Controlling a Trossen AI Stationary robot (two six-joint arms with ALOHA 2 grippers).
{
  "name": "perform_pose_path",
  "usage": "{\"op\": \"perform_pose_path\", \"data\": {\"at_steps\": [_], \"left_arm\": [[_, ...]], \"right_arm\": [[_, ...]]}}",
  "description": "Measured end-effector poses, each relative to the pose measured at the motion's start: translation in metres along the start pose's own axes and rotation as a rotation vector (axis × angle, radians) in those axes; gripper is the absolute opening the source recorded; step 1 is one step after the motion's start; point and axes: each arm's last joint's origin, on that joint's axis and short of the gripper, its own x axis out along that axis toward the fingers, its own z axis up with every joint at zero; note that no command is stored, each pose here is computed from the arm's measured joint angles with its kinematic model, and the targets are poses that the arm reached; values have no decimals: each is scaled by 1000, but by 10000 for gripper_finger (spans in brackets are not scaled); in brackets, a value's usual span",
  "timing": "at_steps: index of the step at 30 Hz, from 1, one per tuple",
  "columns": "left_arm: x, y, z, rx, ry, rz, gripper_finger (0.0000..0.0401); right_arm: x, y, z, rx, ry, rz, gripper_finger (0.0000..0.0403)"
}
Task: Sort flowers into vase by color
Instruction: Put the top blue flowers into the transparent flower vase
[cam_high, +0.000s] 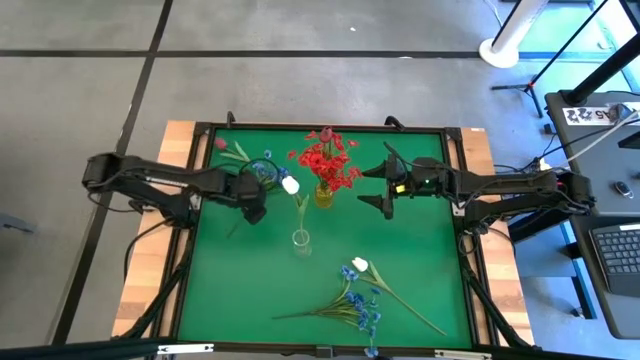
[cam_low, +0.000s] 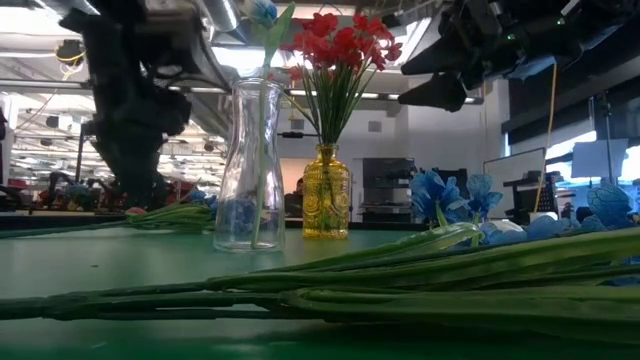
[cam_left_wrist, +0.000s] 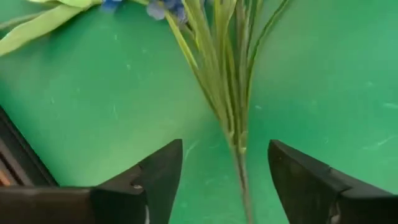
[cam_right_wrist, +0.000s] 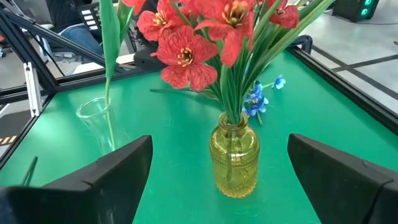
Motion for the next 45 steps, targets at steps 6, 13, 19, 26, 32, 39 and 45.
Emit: {"op": "perform_pose_path", "data": {"at_steps": [6,13,19,26,32,39,45], "left_arm": [[14,4,16,19,61,-90,247],[36,20,18,-24,119,-107,247],[63,28,0,-100,143,-191,247],[57,24,0,-79,88,-170,225],[54,20,3,-169,63,-169,127],[44,20,3,-161,-28,-140,16],[-16,30,10,-197,-236,-191,10]], "right_arm": [[0,0,-1,-1,9,4,369],[0,0,-3,0,30,1,369],[0,0,-3,-3,32,1,369],[0,-1,-3,-5,27,-24,369],[0,-1,-3,-5,23,-41,369],[0,-1,-3,1,27,-41,369],[0,-2,-5,9,51,-44,369]]}}
